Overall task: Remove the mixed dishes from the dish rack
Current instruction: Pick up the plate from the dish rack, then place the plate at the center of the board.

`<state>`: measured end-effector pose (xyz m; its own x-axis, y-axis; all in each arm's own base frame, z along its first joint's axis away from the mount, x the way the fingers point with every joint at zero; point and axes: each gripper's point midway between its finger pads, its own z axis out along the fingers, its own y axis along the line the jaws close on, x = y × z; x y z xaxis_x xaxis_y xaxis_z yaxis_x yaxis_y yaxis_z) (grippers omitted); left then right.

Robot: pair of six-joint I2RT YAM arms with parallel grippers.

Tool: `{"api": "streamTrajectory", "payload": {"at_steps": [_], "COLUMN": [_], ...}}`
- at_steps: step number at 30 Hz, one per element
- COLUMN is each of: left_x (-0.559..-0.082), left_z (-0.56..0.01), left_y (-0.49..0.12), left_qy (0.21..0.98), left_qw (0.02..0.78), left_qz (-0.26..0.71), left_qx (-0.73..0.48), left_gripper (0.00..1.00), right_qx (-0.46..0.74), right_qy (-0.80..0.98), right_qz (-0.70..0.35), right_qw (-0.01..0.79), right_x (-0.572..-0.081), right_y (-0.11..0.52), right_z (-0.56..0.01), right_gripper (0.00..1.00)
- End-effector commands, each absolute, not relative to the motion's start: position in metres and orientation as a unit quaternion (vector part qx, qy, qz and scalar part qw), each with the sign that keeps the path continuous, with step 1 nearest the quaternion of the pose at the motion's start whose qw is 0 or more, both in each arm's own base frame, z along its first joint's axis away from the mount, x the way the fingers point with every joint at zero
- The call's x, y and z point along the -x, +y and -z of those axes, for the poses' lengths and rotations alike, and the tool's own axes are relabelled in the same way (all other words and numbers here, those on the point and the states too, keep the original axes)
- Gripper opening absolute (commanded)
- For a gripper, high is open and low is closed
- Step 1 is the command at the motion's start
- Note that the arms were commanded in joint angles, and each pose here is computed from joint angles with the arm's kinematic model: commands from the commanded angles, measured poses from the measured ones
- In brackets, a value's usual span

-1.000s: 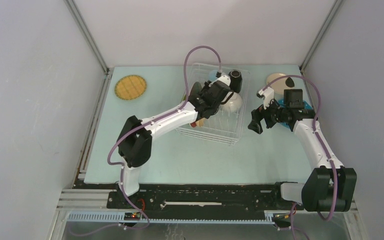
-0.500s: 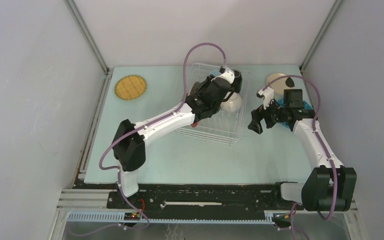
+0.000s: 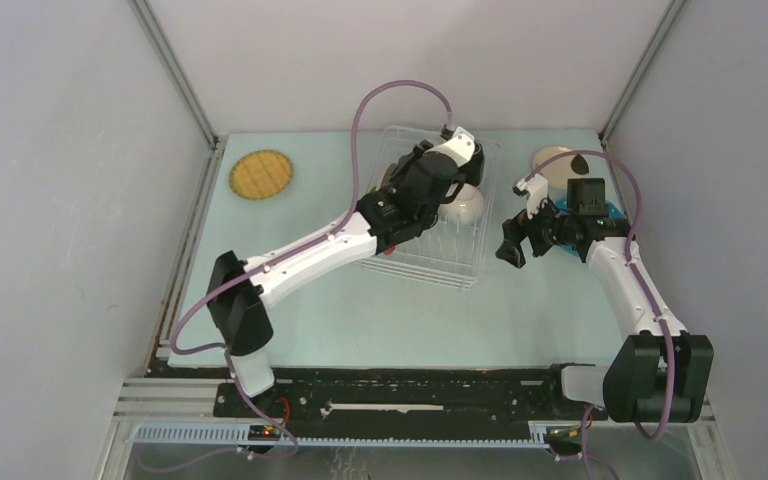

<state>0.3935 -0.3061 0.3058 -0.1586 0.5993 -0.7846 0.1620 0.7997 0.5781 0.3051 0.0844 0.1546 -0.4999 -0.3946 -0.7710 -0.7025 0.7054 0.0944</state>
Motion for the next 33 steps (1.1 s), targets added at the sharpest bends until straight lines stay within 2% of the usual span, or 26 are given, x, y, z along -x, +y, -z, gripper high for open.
{"api": "streamTrajectory", "payload": {"at_steps": [1, 25, 33], "left_x": [-0.377, -0.322, -0.32], "left_z": [-0.363, -0.457, -0.479], "left_y": [-0.293, -0.261, -0.237], "left_qy": [0.717, 0.671, 0.662], "left_qw": [0.647, 0.725, 0.74], "left_qz": [-0.154, 0.002, 0.033], "left_qx": [-0.21, -0.153, -0.118], "left_gripper": [0.0, 0.0, 0.0], "right_qx": [0.336, 0.337, 0.337], "right_qy": [0.837, 0.838, 0.839], "right_qz": [-0.202, -0.202, -0.203], "right_qw": [0.382, 0.378, 0.377], "right_x": [-0.305, -0.306, -0.305], "right_y": [0.087, 0.086, 0.086], "right_z": [-0.158, -0.156, -0.155], "right_gripper": [1.0, 1.0, 1.0]}}
